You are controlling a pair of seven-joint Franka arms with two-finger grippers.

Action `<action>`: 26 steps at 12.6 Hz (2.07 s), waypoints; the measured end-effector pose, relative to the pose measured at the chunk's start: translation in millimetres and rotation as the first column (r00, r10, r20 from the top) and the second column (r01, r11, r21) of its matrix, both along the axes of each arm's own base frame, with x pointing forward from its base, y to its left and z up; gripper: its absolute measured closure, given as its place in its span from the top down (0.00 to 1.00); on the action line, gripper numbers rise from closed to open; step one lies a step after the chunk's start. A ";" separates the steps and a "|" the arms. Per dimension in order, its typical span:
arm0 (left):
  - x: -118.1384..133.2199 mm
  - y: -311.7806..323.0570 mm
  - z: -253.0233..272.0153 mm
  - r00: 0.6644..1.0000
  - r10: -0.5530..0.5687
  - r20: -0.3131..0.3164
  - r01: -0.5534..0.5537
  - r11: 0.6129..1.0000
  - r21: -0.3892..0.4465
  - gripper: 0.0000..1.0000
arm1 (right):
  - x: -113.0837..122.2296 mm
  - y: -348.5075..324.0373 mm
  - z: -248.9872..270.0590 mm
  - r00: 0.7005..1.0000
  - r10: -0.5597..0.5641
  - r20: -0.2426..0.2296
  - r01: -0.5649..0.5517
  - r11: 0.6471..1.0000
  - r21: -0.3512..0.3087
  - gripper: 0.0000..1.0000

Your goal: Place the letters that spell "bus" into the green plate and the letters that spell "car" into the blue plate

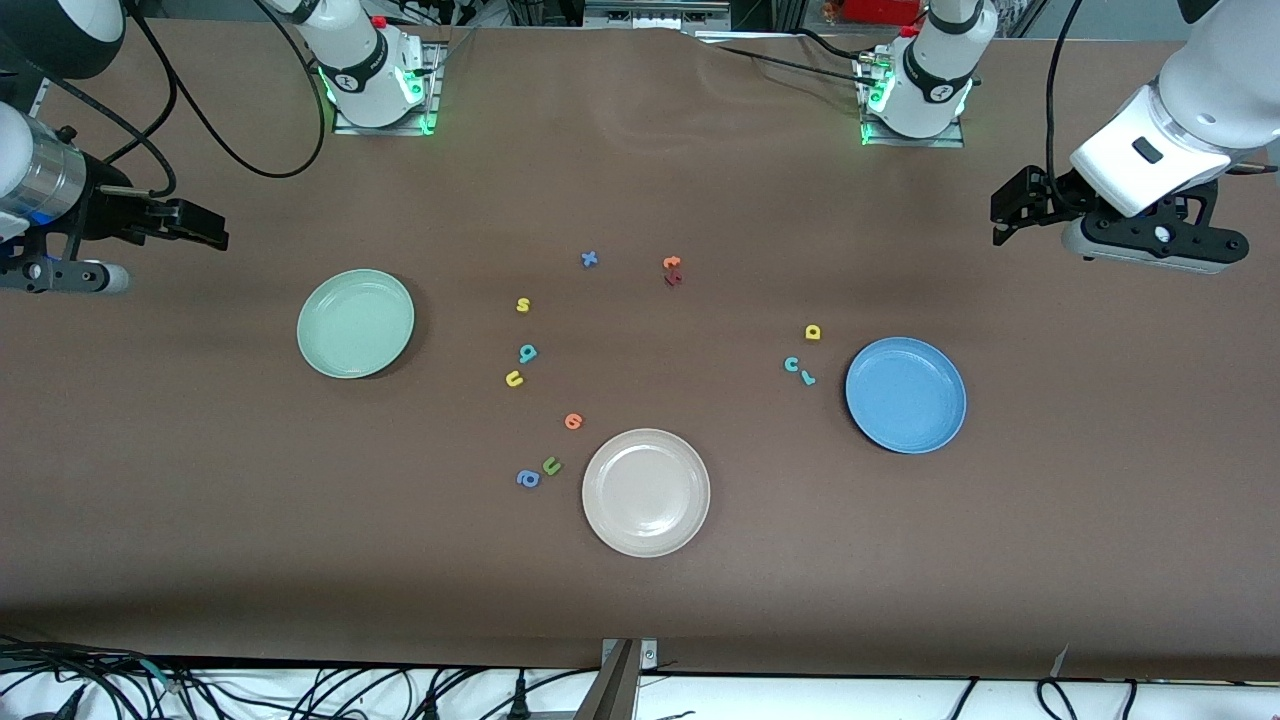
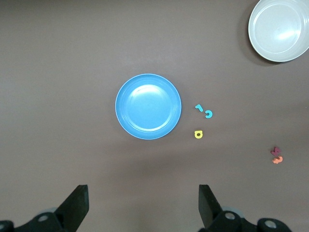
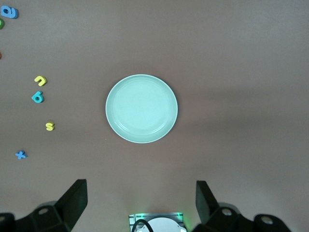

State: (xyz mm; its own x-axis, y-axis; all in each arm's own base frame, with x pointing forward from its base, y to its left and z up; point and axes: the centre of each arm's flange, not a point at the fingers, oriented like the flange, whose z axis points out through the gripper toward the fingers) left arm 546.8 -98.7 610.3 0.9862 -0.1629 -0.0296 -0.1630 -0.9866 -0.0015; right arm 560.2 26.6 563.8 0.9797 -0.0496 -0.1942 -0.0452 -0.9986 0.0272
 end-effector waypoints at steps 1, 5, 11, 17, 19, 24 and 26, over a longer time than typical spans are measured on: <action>-0.1 -1.1 -1.0 1.000 -0.002 -0.003 0.002 1.000 0.000 1.00 | -0.3 1.8 -1.9 1.000 -0.008 -0.004 0.008 1.000 0.011 1.00; 11.1 -23.7 -46.6 0.994 -0.043 -0.096 0.043 0.999 0.004 1.00 | -2.6 38.5 -9.1 0.994 -0.107 -0.006 0.107 0.994 0.008 1.00; 49.2 -88.9 -202.1 0.986 -0.044 -0.160 0.041 0.999 -0.019 1.00 | -23.3 175.4 -49.7 0.961 -0.273 0.030 0.274 0.961 -0.033 1.00; -2.9 -142.8 -338.8 0.992 0.032 -0.120 -0.034 0.999 -0.011 1.00 | -83.7 268.2 -200.5 0.958 -0.288 0.008 0.288 0.957 -0.040 0.99; -22.8 -149.7 -377.6 0.992 0.055 -0.113 -0.054 0.998 0.016 1.00 | -101.8 276.1 -243.4 0.958 -0.288 0.018 0.288 0.958 -0.015 0.99; -52.6 -153.8 -430.8 0.991 0.095 -0.091 -0.096 0.995 -0.001 0.92 | -123.4 277.1 -323.0 0.957 -0.288 0.035 0.285 0.956 0.063 0.95; -54.1 -144.7 -437.0 0.991 0.101 -0.089 -0.101 0.995 -0.003 0.85 | -126.4 281.8 -342.4 0.965 -0.261 0.029 0.258 0.963 0.078 0.95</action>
